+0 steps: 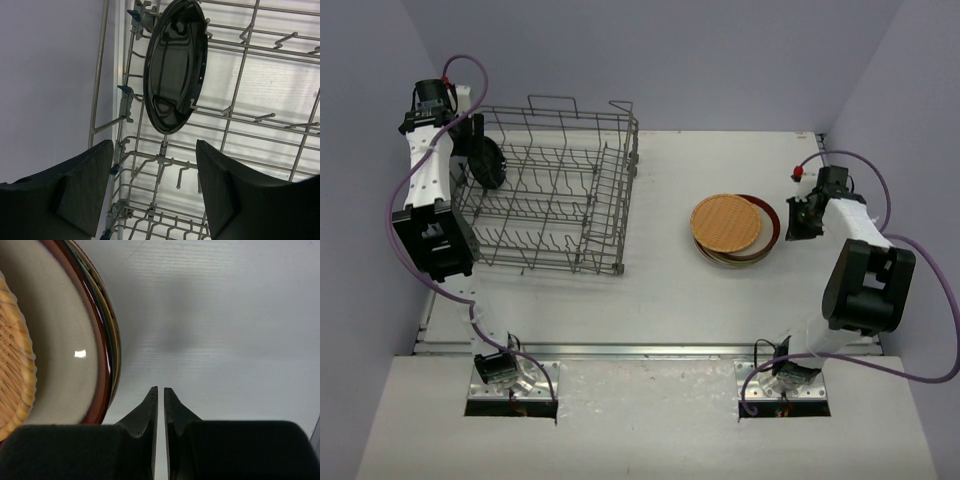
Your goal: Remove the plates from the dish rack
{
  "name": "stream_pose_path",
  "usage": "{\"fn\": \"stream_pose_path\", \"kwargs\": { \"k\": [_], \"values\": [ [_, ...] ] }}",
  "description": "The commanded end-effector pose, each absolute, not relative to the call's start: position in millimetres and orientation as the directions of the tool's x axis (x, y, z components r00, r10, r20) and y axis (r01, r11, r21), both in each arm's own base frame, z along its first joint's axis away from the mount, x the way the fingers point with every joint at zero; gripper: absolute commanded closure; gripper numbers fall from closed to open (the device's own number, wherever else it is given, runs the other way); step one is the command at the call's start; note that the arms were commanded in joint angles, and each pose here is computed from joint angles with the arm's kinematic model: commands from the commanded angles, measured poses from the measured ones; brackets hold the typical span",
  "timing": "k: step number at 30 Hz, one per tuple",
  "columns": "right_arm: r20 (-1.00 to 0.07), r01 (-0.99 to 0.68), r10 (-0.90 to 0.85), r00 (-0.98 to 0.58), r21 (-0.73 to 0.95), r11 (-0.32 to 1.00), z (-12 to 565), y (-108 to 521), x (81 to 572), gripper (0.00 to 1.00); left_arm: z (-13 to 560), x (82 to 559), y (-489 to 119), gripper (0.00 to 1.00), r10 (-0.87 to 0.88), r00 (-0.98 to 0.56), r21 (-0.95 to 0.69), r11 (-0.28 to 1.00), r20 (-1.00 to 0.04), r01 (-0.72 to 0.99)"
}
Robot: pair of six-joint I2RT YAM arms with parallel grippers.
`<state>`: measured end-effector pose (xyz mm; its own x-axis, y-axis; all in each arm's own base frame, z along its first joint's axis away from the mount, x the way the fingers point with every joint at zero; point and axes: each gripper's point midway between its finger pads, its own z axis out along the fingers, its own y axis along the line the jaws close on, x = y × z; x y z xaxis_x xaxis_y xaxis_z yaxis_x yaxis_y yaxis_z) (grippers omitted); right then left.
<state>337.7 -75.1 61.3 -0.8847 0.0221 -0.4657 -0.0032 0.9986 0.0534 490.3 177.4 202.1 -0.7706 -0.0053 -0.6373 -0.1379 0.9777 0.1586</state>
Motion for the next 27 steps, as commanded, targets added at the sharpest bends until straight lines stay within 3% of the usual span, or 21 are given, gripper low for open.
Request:
{"fn": "stream_pose_path", "kwargs": {
  "k": [1,8,19,23,26,27],
  "values": [
    [-0.442,-0.049,-0.034,-0.896,0.024,0.999,43,-63,343,0.91,244,492,177,0.35,0.019,-0.696,0.175,0.972,-0.718,-0.155],
    [-0.407,-0.125,-0.082,-0.910,0.080,0.989,24,-21,347,0.92,242,490,176,0.35,0.019,-0.703,0.176,0.973,-0.711,-0.151],
    [-0.443,-0.135,-0.136,-0.886,-0.035,0.990,42,-38,352,0.90,233,491,180,0.35,0.005,-0.712,0.168,0.973,-0.702,-0.159],
    [-0.518,-0.122,-0.144,-0.843,-0.076,0.990,79,-43,360,0.70,226,497,190,0.38,-0.006,-0.719,0.168,0.971,-0.695,-0.170],
    [-0.563,-0.102,-0.126,-0.817,-0.075,0.992,108,-42,363,0.40,224,502,195,0.40,-0.003,-0.715,0.166,0.972,-0.699,-0.166],
    [-0.578,-0.097,-0.123,-0.806,-0.075,0.992,116,-42,364,0.34,222,503,195,0.40,-0.002,-0.715,0.163,0.973,-0.699,-0.163]
  ]
}}
